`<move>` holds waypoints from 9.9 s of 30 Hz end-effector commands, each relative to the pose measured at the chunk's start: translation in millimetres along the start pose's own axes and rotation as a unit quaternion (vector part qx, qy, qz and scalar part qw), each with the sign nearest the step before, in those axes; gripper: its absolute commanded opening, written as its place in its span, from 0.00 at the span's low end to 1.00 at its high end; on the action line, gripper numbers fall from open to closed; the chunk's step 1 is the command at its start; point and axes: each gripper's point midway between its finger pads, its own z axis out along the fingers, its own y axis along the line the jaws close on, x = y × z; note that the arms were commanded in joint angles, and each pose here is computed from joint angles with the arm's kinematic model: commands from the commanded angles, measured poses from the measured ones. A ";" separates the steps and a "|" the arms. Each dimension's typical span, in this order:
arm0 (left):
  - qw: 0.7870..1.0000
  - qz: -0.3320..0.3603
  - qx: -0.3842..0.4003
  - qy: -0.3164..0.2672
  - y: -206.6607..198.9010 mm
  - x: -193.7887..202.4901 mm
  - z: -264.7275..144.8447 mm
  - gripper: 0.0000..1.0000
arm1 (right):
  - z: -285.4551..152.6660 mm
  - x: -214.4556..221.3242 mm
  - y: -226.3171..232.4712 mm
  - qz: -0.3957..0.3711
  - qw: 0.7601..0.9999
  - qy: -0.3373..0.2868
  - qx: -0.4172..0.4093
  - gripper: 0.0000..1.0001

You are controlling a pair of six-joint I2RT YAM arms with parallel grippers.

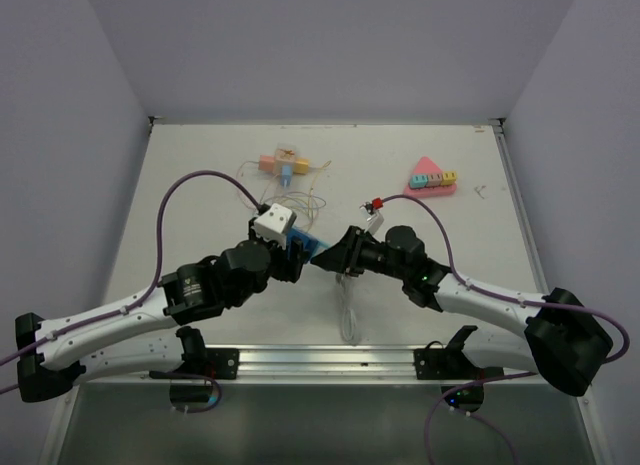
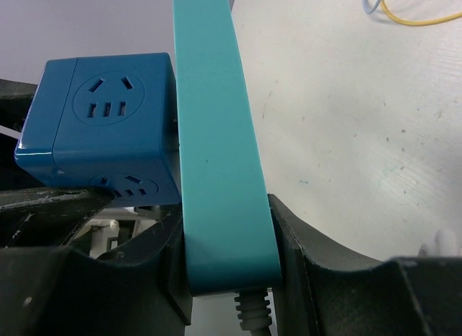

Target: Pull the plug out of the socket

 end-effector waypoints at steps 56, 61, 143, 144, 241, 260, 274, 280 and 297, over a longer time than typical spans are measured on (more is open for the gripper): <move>0.992 0.015 0.096 0.086 -114.5 34.2 183.6 0.18 | -235.2 -142.3 -95.2 -0.113 0.802 -0.333 0.483 0.00; 0.989 0.032 0.092 0.114 -120.5 59.1 215.8 0.25 | -247.8 -154.3 -119.8 -0.087 0.776 -0.344 0.521 0.00; 0.959 -0.059 -0.278 -0.009 209.7 0.8 40.8 0.99 | -171.3 -369.5 -240.2 0.027 0.887 -0.215 0.407 0.95; 0.959 -0.059 -0.279 -0.009 210.0 1.2 41.0 1.00 | -168.4 -370.9 -242.8 0.026 0.888 -0.212 0.406 0.95; 0.952 -0.049 -0.300 0.044 219.3 33.6 52.4 1.00 | -43.8 -309.3 -188.7 0.009 0.984 -0.163 0.063 0.00; 0.969 -0.194 -0.152 0.028 151.1 -3.2 49.5 1.00 | -21.2 -234.0 -107.2 -0.106 0.981 -0.109 0.122 0.00; 0.958 -0.280 -0.013 0.060 33.7 -44.5 78.7 1.00 | -33.6 -186.9 -46.6 -0.130 0.975 -0.137 0.117 0.00; 0.935 -0.343 -0.007 0.091 -0.1 -35.8 98.6 1.00 | -37.4 -167.5 -43.4 -0.140 0.969 -0.152 0.137 0.00; 0.861 -0.489 -0.043 0.135 -47.3 12.9 131.4 0.90 | -47.6 -150.2 -42.7 -0.134 0.954 -0.220 0.157 0.00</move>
